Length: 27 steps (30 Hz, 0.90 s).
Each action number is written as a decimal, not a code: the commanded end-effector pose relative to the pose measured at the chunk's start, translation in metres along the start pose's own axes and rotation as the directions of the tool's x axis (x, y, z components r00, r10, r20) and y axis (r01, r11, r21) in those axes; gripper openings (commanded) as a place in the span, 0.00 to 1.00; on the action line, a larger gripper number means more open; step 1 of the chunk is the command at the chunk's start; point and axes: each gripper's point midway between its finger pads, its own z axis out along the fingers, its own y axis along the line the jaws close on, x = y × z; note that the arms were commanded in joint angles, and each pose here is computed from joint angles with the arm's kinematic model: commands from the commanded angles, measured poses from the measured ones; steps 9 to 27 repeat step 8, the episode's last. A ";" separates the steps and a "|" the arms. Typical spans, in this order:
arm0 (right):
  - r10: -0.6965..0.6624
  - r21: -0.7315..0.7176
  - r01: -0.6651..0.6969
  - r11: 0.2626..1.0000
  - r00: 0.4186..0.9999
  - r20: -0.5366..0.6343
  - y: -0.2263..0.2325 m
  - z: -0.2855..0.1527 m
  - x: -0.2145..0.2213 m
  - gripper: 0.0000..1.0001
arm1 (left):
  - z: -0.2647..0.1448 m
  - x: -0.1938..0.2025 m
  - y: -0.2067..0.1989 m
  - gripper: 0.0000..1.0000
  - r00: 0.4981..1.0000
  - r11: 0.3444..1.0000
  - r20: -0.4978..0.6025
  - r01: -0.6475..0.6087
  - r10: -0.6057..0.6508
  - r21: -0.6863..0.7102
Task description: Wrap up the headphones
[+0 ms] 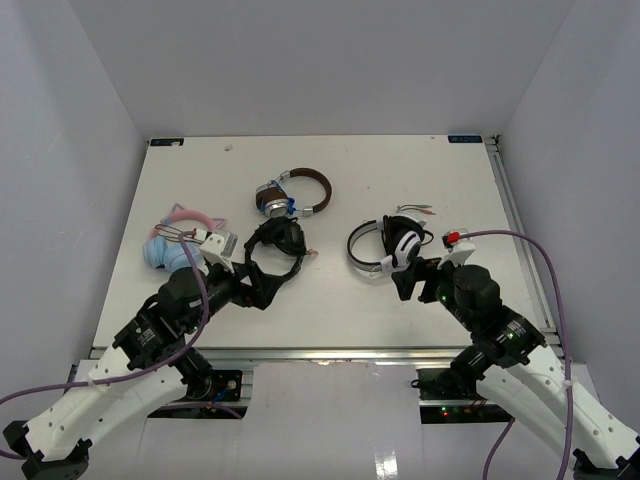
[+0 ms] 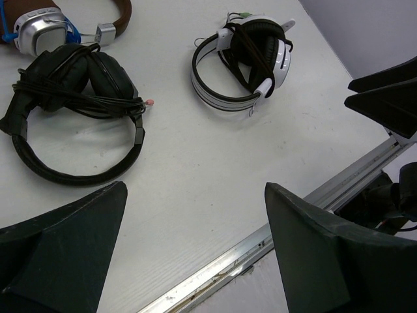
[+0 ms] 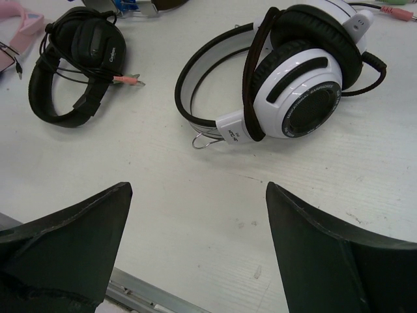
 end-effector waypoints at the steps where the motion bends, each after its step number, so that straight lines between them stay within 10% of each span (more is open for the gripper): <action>1: -0.011 -0.005 0.011 1.000 0.998 0.068 0.002 -0.001 -0.017 0.90 | 0.003 0.004 0.002 0.98 1.000 1.000 -0.028 0.005 -0.006 -0.021; 27: -0.009 0.009 0.008 1.000 0.996 0.084 0.000 -0.005 -0.023 0.90 | 0.006 0.006 0.001 0.98 0.999 1.000 -0.043 0.000 -0.001 -0.018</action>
